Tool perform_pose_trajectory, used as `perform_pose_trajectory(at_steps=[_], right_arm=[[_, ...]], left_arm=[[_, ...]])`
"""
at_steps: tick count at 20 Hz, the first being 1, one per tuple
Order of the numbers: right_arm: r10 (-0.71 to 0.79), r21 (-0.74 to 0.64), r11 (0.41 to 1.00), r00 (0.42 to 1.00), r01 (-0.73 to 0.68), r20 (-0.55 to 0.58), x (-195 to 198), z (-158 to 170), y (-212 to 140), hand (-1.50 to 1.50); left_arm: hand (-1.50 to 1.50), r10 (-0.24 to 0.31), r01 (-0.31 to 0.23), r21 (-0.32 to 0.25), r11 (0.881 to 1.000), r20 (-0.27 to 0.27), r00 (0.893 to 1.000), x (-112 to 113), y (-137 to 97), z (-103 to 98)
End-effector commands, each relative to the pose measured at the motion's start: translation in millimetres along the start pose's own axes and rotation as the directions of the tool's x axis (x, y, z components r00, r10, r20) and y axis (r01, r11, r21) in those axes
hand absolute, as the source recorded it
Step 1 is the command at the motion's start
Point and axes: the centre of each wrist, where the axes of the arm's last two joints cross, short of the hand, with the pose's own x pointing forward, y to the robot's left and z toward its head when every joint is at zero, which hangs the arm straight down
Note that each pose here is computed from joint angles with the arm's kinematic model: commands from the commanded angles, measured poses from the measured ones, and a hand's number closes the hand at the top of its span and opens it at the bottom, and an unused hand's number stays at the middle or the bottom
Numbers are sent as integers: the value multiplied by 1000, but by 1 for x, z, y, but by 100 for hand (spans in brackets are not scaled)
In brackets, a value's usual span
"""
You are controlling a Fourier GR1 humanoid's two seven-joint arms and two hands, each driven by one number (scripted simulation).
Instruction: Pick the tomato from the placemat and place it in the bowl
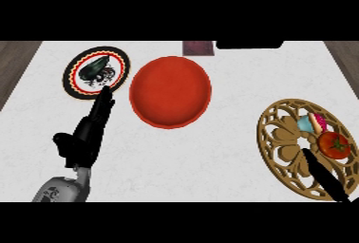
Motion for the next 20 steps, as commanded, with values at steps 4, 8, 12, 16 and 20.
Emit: perform_pose_trajectory(at_steps=[4,8,12,16,20], right_arm=[[104,12,995,985,-103,-136,29,-23,-34,-150],[172,112,983,943,-146,-284,22,-48,-26,-150],[249,235,957,894,-169,-372,38,-35,-32,-150],[296,298,938,856,-177,-423,43,-51,-16,-150],[313,344,925,839,-162,-445,18,-39,-23,-150]], left_arm=[[0,-12,12,-12,1000,15,1000,-10,-6,7],[0,-10,9,-30,1000,-8,1000,9,10,-9],[0,9,-9,-7,1000,2,1000,2,3,-8],[0,-6,6,-25,1000,-3,1000,-7,12,-7],[0,-9,9,-14,1000,14,1000,6,10,-3]])
